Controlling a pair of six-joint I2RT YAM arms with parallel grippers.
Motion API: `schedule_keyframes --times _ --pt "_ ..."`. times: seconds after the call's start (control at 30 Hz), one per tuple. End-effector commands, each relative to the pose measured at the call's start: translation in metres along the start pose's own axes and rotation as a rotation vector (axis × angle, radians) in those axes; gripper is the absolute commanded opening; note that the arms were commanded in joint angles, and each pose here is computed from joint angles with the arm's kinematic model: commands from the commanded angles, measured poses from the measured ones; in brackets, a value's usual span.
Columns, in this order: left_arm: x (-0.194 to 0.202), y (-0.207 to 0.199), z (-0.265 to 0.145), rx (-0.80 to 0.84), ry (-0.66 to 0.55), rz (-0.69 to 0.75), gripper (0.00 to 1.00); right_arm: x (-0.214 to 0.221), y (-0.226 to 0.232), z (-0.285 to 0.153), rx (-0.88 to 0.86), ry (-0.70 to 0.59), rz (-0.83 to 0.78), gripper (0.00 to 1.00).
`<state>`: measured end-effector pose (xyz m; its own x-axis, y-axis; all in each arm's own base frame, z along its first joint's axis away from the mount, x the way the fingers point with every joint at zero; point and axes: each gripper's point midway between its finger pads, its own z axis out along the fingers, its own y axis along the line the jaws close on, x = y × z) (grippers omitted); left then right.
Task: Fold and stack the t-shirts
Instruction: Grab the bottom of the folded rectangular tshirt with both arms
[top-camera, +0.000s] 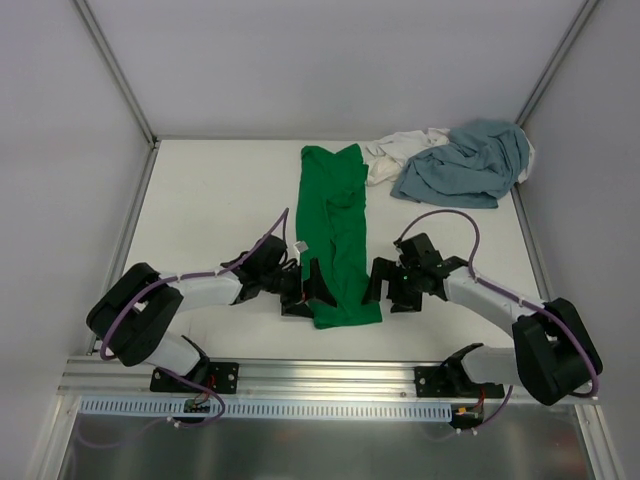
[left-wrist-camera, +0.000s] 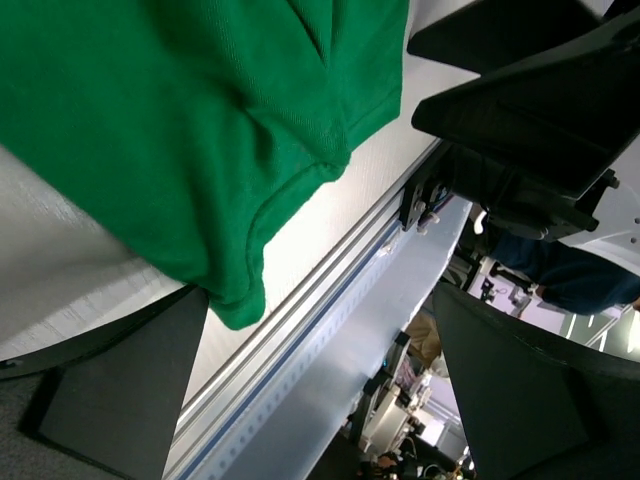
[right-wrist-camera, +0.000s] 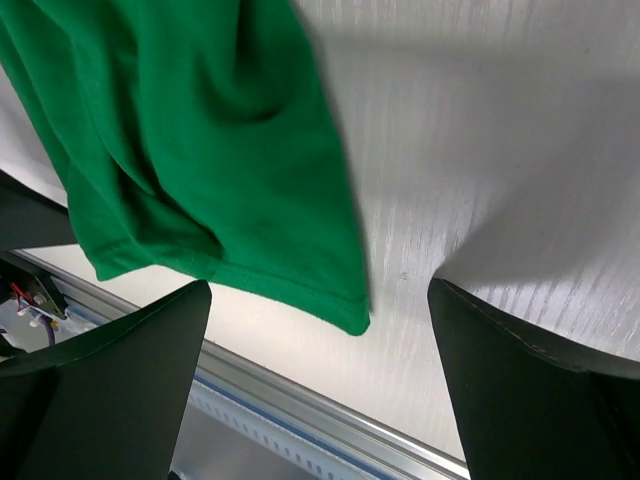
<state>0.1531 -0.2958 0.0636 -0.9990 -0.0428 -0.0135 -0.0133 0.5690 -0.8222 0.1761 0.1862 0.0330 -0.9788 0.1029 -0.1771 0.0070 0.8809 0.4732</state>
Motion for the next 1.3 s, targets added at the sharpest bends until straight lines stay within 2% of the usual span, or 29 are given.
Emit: schedule_keyframes --times 0.0,0.3,0.47,0.67,1.07,1.13,1.2,1.23,1.27 --pt "-0.006 -0.004 0.002 -0.011 -0.024 0.050 0.99 0.009 -0.008 -0.006 0.013 -0.007 0.026 0.97" --pt "-0.001 0.005 0.005 -0.043 -0.006 0.049 0.98 0.027 -0.031 -0.010 0.031 -0.020 0.100 0.97" --pt "0.008 0.013 0.012 -0.049 0.007 0.045 0.99 0.024 -0.028 0.008 -0.014 -0.024 0.127 0.96" --pt "0.008 0.014 0.015 -0.005 -0.049 0.050 0.99 0.030 -0.020 0.031 -0.130 -0.017 0.170 0.95" --pt "0.002 0.016 0.019 -0.020 -0.080 0.060 0.98 0.035 -0.023 0.029 -0.117 -0.008 0.173 0.93" --pt "0.001 0.015 0.019 -0.017 -0.079 0.062 0.89 0.032 -0.023 0.029 -0.117 -0.018 0.169 0.93" --pt "0.003 0.015 0.020 -0.009 -0.068 0.063 0.71 0.031 -0.022 0.028 -0.118 -0.021 0.167 0.88" --pt "0.004 0.013 0.021 0.002 -0.064 0.068 0.56 0.031 -0.021 0.028 -0.121 -0.021 0.164 0.80" --pt "0.004 0.013 0.021 0.002 -0.060 0.068 0.51 0.031 -0.021 0.028 -0.124 -0.019 0.162 0.72"
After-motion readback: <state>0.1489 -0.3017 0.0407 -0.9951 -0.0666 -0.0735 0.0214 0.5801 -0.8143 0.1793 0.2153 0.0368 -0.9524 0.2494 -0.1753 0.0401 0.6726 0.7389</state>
